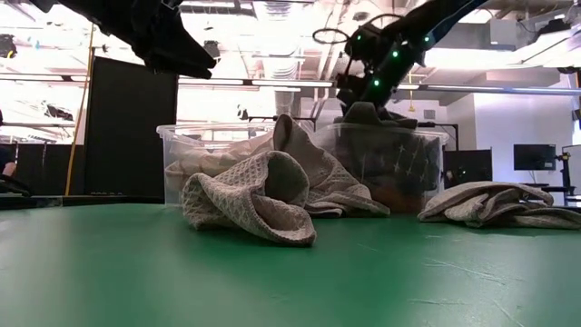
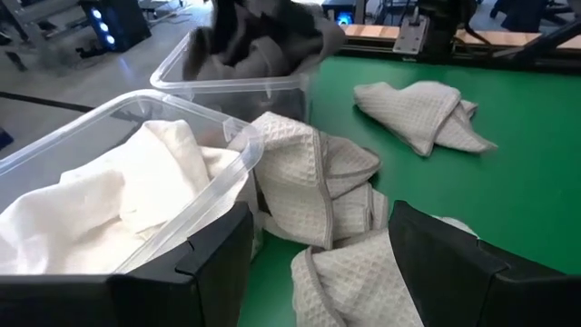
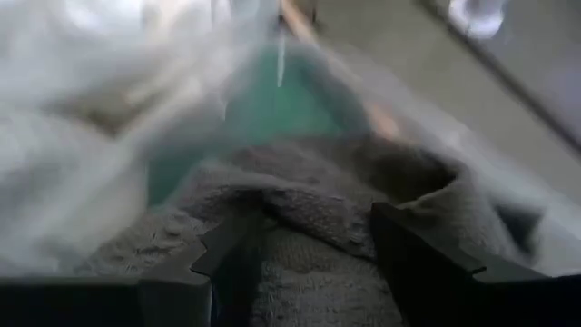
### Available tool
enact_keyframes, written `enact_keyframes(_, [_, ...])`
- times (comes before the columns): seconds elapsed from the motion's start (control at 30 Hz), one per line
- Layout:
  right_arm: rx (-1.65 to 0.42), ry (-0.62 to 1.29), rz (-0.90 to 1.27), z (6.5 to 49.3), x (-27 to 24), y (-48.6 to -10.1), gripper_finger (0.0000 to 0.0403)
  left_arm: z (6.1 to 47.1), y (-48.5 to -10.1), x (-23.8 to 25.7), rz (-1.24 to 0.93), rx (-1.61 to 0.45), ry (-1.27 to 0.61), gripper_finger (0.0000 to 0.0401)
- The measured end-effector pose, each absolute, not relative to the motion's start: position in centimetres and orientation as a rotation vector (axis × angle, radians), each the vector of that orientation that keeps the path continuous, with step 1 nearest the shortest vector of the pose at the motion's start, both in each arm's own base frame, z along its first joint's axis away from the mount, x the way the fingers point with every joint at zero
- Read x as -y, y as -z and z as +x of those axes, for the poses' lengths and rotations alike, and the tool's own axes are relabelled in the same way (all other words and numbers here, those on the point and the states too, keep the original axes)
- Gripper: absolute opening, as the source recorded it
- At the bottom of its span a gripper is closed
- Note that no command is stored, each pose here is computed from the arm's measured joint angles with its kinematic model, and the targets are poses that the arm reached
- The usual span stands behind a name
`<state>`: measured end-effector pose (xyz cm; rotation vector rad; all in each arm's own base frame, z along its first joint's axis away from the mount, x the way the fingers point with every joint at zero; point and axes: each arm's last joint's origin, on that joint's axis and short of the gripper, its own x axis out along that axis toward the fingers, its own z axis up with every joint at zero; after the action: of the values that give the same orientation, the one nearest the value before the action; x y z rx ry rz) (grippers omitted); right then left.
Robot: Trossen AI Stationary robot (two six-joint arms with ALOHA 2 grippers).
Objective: Sort towels by color in basket
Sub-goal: Put the black microfiber towel into the right transparent bin
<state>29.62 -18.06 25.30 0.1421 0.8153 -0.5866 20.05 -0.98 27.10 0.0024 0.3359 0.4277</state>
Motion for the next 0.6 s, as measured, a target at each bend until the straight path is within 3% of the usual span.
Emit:
enact_keyframes(0.37, [-1.04, 0.66, 0.338, 30.0, 18.7, -20.2, 0.0243, 20.1, -27.2, 1.0, -0.009, -0.327, -0.436, 0.0247])
enact_keyframes(0.6, [-1.099, 0.678, 0.391, 30.5, 19.2, -17.6, 0.0216, 20.0, -27.1, 1.0, -0.008, -0.331, -0.436, 0.0247])
